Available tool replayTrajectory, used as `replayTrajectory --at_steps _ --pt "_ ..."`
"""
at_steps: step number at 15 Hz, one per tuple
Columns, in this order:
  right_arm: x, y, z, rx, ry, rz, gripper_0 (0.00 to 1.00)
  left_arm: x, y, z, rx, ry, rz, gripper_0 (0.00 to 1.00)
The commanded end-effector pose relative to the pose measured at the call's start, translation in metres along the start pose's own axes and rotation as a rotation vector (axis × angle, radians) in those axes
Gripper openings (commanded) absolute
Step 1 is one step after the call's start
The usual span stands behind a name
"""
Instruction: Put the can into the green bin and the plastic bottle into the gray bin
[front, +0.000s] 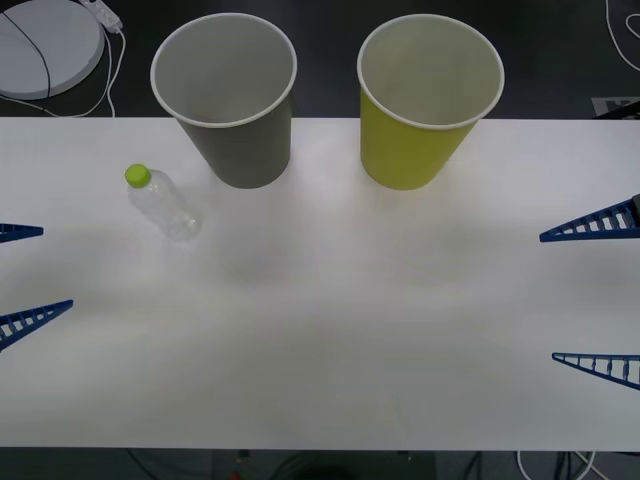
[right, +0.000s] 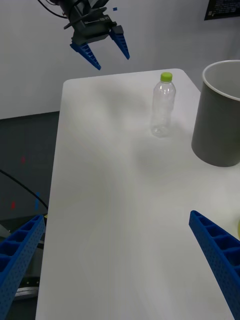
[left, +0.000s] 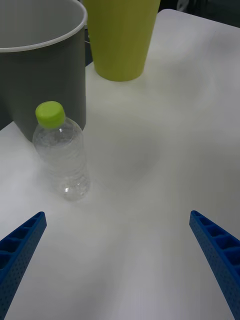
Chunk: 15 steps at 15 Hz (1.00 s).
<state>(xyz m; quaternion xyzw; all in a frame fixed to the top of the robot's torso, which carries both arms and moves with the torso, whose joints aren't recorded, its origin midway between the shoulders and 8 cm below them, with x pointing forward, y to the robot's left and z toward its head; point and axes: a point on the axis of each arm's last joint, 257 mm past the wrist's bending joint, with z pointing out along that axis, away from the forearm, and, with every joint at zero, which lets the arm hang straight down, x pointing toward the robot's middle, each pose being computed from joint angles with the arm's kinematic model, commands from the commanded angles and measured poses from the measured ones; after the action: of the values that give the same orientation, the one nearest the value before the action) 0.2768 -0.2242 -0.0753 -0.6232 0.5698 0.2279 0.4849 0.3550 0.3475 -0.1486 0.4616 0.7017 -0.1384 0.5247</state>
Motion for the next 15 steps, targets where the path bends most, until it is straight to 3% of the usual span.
replayTrajectory --at_steps 1,6,10,15 --pt "0.0 0.0 0.0 0.0 0.0 0.0 1.0 0.011 0.004 0.003 -0.048 0.003 0.002 1.0" --pt "0.0 0.0 0.0 0.0 0.0 0.0 1.0 0.022 0.016 0.007 -0.14 0.002 -0.004 1.0" --pt "0.0 0.0 0.0 0.0 0.0 0.0 1.0 0.032 0.027 0.022 -0.227 -0.01 -0.045 1.0" --pt "0.0 0.0 0.0 0.0 0.0 0.0 1.0 0.036 0.032 0.039 -0.296 -0.039 -0.088 1.0"
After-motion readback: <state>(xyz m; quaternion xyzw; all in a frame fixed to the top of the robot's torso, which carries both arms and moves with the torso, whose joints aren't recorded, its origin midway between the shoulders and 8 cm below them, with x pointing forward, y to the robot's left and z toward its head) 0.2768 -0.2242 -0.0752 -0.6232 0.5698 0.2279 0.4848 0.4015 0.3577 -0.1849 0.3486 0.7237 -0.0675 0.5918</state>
